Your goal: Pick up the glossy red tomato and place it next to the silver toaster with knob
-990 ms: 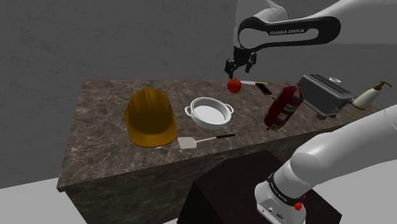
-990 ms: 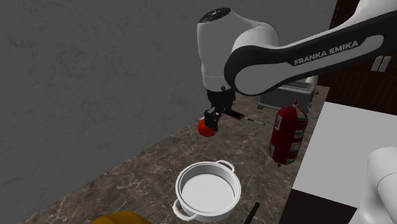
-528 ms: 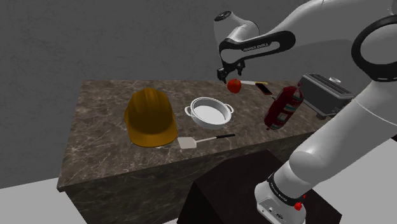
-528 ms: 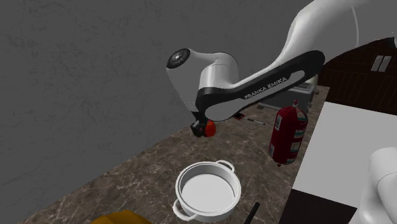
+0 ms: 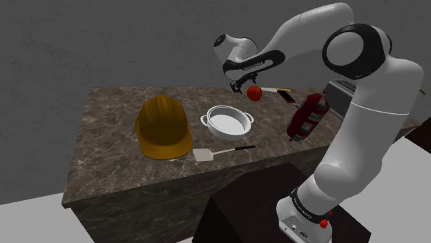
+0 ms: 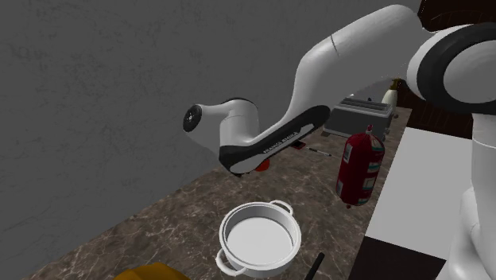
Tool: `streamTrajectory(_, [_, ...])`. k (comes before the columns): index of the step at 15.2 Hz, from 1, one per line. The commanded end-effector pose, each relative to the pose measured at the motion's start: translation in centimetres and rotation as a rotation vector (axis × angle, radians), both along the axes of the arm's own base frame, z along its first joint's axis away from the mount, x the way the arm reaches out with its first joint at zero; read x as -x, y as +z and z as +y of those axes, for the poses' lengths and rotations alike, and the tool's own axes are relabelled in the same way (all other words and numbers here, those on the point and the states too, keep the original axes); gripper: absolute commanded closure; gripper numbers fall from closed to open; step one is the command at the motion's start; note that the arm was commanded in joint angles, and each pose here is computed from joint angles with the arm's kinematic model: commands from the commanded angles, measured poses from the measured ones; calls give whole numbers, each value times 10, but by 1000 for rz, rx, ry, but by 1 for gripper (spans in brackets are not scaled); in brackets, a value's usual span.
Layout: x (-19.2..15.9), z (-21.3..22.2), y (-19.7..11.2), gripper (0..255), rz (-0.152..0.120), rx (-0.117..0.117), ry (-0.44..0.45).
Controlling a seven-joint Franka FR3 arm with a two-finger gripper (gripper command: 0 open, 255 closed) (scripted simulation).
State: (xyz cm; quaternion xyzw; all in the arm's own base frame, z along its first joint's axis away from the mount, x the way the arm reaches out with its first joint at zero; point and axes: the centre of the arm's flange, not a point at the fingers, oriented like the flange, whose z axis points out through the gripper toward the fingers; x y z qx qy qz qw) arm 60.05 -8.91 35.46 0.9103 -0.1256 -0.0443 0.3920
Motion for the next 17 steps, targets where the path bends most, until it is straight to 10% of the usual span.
streamTrajectory(1, [-17,-15,-22,0,26,58,-8])
streamTrajectory(5, [-49,-44,-62,0,74,166,-24])
streamTrajectory(17, [-40,-77,-84,0,74,167,-24])
